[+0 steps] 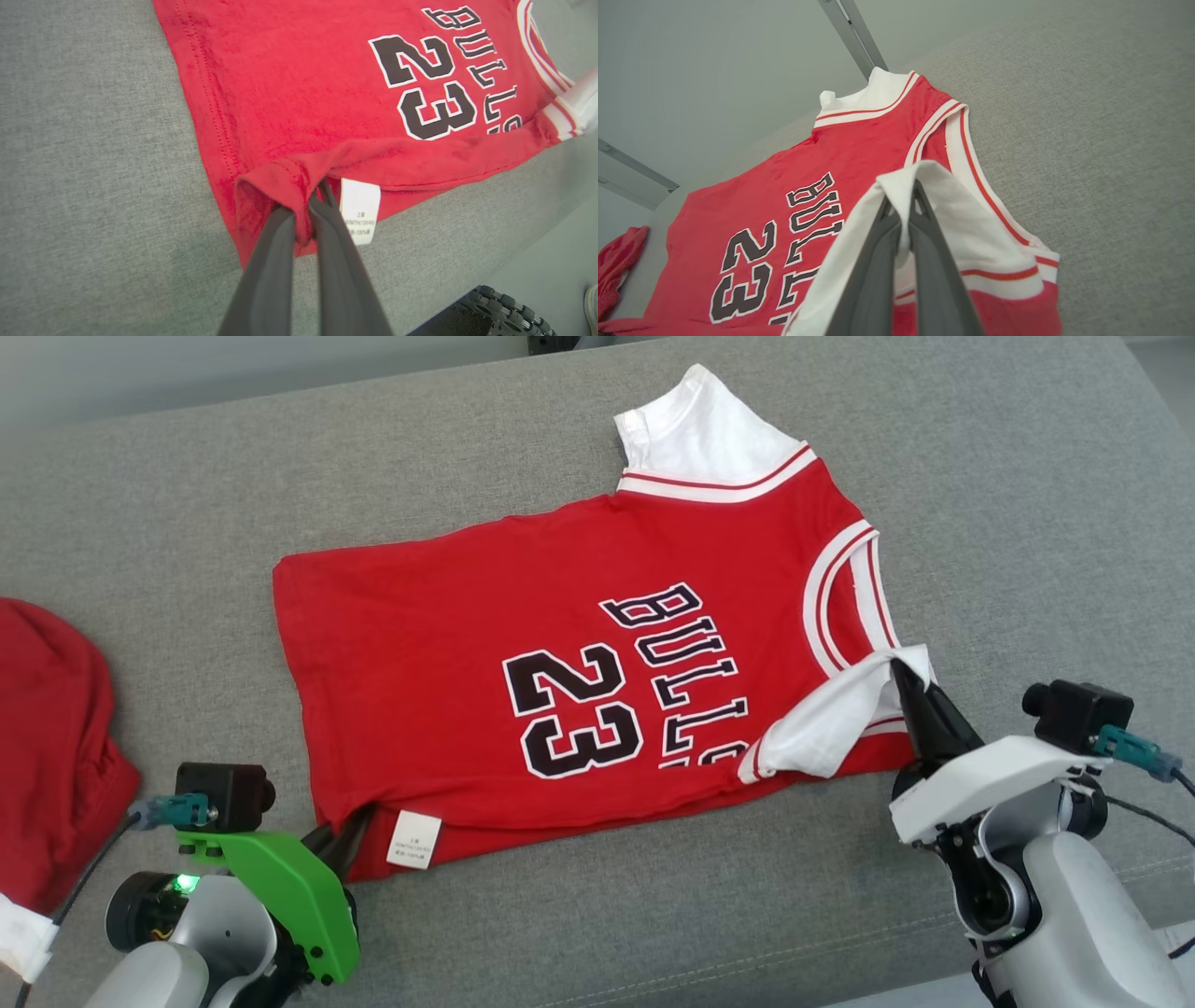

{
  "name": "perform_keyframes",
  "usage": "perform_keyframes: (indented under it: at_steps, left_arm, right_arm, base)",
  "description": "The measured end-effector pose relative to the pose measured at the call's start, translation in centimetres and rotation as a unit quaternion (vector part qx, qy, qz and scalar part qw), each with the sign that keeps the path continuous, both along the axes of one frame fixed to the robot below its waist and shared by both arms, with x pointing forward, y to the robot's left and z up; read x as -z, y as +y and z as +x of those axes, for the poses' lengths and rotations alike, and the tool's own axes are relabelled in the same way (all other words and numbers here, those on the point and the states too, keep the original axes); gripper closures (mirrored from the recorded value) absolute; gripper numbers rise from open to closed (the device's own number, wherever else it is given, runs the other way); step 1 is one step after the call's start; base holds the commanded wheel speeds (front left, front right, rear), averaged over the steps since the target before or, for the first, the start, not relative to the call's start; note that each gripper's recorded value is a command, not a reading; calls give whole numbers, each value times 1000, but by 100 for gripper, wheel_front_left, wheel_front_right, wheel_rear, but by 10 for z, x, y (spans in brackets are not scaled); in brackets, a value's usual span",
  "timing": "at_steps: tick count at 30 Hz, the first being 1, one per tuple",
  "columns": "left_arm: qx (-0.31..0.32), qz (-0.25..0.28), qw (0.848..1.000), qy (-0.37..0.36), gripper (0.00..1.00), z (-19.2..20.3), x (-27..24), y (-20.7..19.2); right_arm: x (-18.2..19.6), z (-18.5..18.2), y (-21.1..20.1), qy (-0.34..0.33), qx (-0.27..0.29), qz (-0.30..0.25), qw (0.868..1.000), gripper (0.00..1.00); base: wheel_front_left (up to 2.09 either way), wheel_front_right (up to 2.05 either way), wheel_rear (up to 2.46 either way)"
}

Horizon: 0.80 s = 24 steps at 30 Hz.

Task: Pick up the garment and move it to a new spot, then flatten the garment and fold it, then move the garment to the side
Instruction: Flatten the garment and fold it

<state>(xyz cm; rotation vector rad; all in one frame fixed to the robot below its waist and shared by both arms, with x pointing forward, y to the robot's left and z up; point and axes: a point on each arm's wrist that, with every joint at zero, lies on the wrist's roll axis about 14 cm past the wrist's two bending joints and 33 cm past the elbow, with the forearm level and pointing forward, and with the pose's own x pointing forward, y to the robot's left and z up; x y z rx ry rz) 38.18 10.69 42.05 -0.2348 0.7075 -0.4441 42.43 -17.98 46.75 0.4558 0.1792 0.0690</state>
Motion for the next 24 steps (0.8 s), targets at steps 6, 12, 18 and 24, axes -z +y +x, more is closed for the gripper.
perform_keyframes:
  at_steps: [6,12,18,24]
  left_arm:
    - [-3,-4,1000,17,100,11,4,3]
    - [-8,-4,1000,29,100,12,8,6]
    - [-15,1,999,48,100,10,16,8]
    - [-26,-3,998,59,0,11,21,10]
  right_arm:
    - [0,22,-6,-3,-4,-29,1000,100]
    - [3,34,2,8,-27,-53,998,100]
    - [15,39,4,28,-39,-76,996,100]
    - [19,44,6,30,-46,-92,994,0]
  base:
    - [0,0,0]
    - [0,0,0]
    - [0,0,0]
    - [0,0,0]
